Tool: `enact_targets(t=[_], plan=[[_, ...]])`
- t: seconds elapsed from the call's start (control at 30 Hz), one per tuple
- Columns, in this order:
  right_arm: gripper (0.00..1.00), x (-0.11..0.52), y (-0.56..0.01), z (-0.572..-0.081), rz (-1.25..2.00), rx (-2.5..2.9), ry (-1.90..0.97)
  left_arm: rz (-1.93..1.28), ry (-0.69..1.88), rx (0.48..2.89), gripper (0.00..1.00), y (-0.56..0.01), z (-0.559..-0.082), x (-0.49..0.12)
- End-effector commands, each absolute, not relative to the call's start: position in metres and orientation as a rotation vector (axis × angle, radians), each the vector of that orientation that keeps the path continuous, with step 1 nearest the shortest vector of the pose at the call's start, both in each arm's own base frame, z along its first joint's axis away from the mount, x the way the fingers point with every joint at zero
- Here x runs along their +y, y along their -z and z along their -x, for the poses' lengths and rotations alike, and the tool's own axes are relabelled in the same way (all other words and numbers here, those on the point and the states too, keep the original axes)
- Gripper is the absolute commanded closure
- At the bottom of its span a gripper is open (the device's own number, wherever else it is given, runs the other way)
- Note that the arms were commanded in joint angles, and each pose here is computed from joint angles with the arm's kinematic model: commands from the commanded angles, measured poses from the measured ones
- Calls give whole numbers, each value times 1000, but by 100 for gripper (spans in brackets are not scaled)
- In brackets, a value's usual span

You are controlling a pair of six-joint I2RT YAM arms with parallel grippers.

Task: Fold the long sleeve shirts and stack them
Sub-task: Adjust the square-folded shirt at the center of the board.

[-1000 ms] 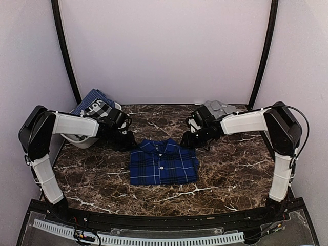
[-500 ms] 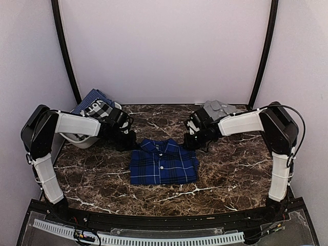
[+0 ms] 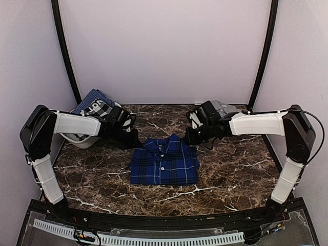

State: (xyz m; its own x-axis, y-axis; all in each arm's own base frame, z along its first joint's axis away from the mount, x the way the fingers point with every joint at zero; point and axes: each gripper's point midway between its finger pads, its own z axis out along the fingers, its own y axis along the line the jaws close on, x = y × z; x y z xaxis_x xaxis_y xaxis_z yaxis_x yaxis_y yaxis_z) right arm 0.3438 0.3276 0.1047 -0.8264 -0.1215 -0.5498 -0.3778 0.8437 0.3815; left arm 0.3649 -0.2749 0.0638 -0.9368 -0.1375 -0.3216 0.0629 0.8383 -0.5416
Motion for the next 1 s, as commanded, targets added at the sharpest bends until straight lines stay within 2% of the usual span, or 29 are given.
enact_targets(t=[0.0, 0.17, 0.4, 0.43, 0.47, 0.5, 0.53, 0.6, 0.73, 0.97], plan=[[100, 318, -115, -336, 328, 2475, -643, -58, 904, 2532, 100, -115, -372, -297], [100, 303, -114, -330, 291, 2481, -596, -92, 927, 2511, 100, -121, -379, -309], [100, 291, -80, -327, 263, 2536, -543, -71, 839, 2591, 99, -88, -388, -308], [100, 288, -73, -328, 255, 2553, -531, -69, 825, 2595, 96, -87, -391, -308], [100, 285, -65, -328, 249, 2571, -519, -53, 788, 2620, 83, -79, -391, -304], [100, 283, -59, -328, 242, 2587, -508, -47, 771, 2628, 76, -77, -392, -302], [99, 281, -55, -327, 237, 2600, -499, -38, 745, 2640, 63, -73, -392, -297], [95, 278, -52, -323, 227, 2610, -496, -21, 702, 2647, 51, -72, -392, -287], [88, 269, -52, -320, 199, 2603, -466, 39, 663, 2621, 44, -81, -391, -265], [90, 267, -46, -316, 184, 2606, -499, 71, 694, 2610, 41, -84, -373, -251]])
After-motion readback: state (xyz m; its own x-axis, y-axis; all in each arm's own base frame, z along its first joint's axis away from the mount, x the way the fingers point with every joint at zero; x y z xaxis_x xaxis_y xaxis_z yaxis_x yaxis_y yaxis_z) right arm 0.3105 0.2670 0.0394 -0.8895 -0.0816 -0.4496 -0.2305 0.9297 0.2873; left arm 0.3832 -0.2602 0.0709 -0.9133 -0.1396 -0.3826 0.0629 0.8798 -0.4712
